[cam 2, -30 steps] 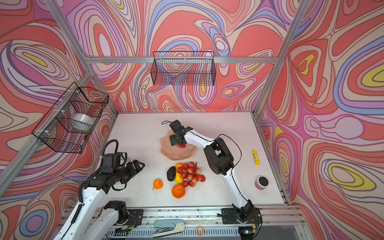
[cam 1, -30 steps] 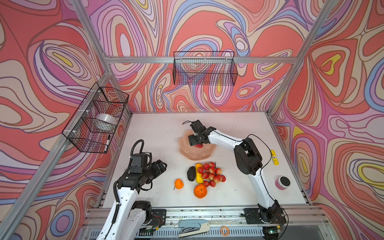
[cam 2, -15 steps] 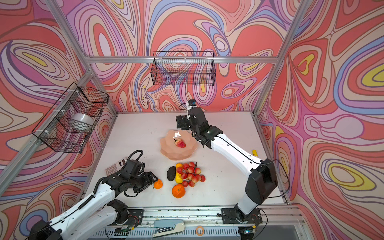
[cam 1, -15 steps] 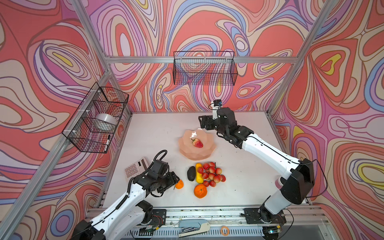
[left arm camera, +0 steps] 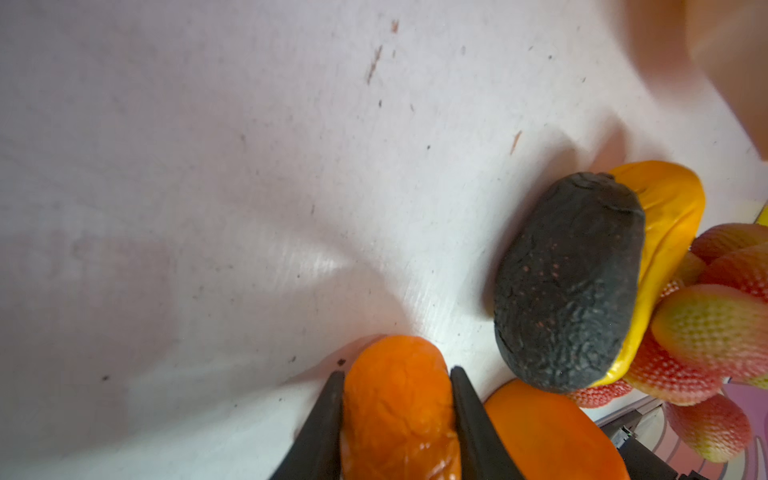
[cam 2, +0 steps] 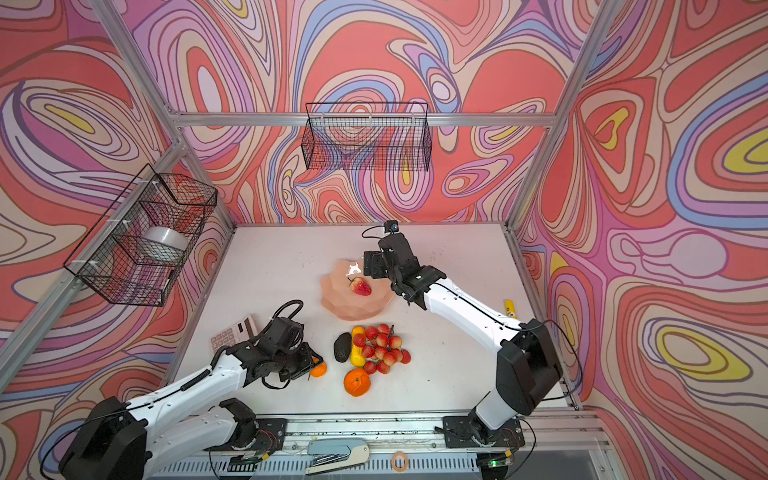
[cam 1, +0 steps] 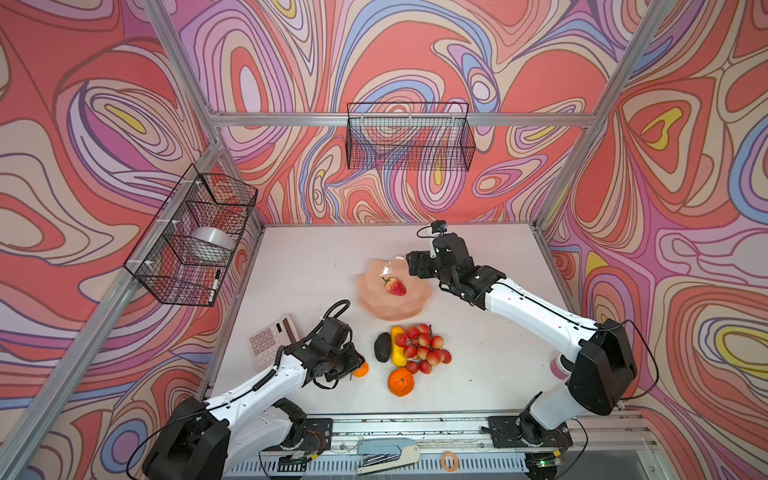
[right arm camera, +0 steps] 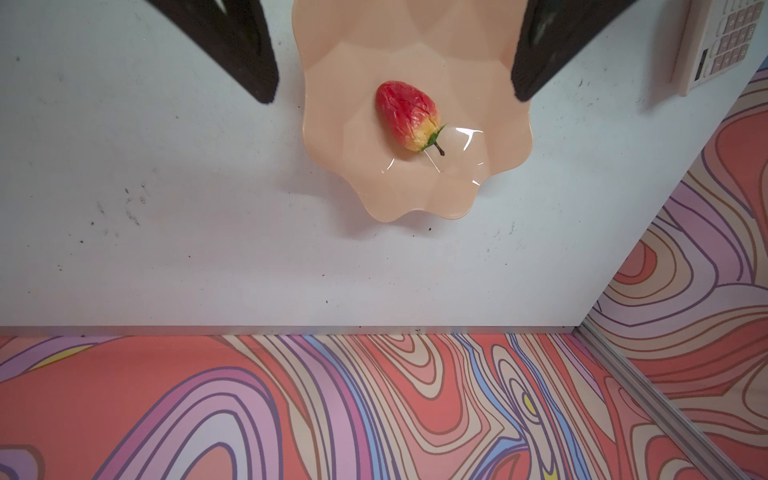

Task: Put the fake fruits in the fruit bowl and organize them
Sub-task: 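Grasp the small tangerine with the left gripper and drop it in the bowl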

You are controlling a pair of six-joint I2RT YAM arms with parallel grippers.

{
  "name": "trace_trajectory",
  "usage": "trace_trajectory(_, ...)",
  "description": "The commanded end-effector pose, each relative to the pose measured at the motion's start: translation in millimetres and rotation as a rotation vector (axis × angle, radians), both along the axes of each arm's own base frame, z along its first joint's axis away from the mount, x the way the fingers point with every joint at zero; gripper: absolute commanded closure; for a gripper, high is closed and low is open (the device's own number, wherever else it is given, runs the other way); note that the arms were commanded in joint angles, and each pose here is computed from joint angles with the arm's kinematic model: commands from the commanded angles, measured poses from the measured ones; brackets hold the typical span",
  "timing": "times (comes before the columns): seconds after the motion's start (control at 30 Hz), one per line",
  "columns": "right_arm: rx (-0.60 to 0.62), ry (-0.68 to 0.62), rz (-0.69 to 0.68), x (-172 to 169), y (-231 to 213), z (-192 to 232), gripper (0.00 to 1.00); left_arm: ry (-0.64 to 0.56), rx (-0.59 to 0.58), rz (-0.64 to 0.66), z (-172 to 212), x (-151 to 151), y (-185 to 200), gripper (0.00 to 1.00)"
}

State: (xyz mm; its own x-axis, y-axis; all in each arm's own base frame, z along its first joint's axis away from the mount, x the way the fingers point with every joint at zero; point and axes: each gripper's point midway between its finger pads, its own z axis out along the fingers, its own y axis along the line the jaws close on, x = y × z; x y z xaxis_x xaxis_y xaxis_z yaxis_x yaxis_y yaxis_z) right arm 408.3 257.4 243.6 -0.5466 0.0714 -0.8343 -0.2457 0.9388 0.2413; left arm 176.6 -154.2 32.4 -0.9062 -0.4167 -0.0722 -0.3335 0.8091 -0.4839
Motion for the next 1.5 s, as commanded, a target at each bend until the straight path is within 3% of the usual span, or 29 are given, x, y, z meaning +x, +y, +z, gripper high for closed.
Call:
trace_trajectory(0.0,0.012,-0.018,-0.025,-2.0,-8.8,7.9,0.07,-0.042,0.040,0.015,15.6,9.7,4.5,0.72)
trace_trajectory(0.17,0.013,-0.016,-0.046,-1.9,-16.8,7.2,0.07,-0.182,0.194,-0.047,73.6,35.1,19.3,0.73)
trace_trajectory(0.33,0.065,-0.002,-0.073,-9.6,-32.8,16.0,0.07,-0.300,0.407,-0.212,129.5,78.6,21.2,0.73)
trace_trajectory(0.43,0.112,-0.019,-0.096,-20.7,-46.6,28.2,0.07,-0.314,0.512,-0.332,143.1,111.8,9.3,0.73)
trace_trajectory(0.67,0.183,-0.005,-0.139,-58.3,-75.3,39.8,0.08,-0.315,0.644,-0.500,125.6,183.9,-25.1,0.72)
trace_trajectory(0.87,0.183,0.048,-0.202,-84.7,-99.3,20.4,0.09,-0.255,0.725,-0.557,95.7,220.1,-39.7,0.72)
trace_trajectory(1.13,0.175,0.070,-0.220,-93.8,-106.9,11.5,0.09,-0.234,0.831,-0.583,64.4,242.4,-52.8,0.70)
trace_trajectory(1.37,0.165,0.070,-0.224,-95.3,-109.3,9.8,0.09,-0.193,0.829,-0.590,37.2,246.3,-66.2,0.59)
trace_trajectory(1.47,0.159,0.072,-0.228,-95.8,-110.6,8.8,0.09,-0.185,0.813,-0.584,34.4,244.9,-69.7,0.48)
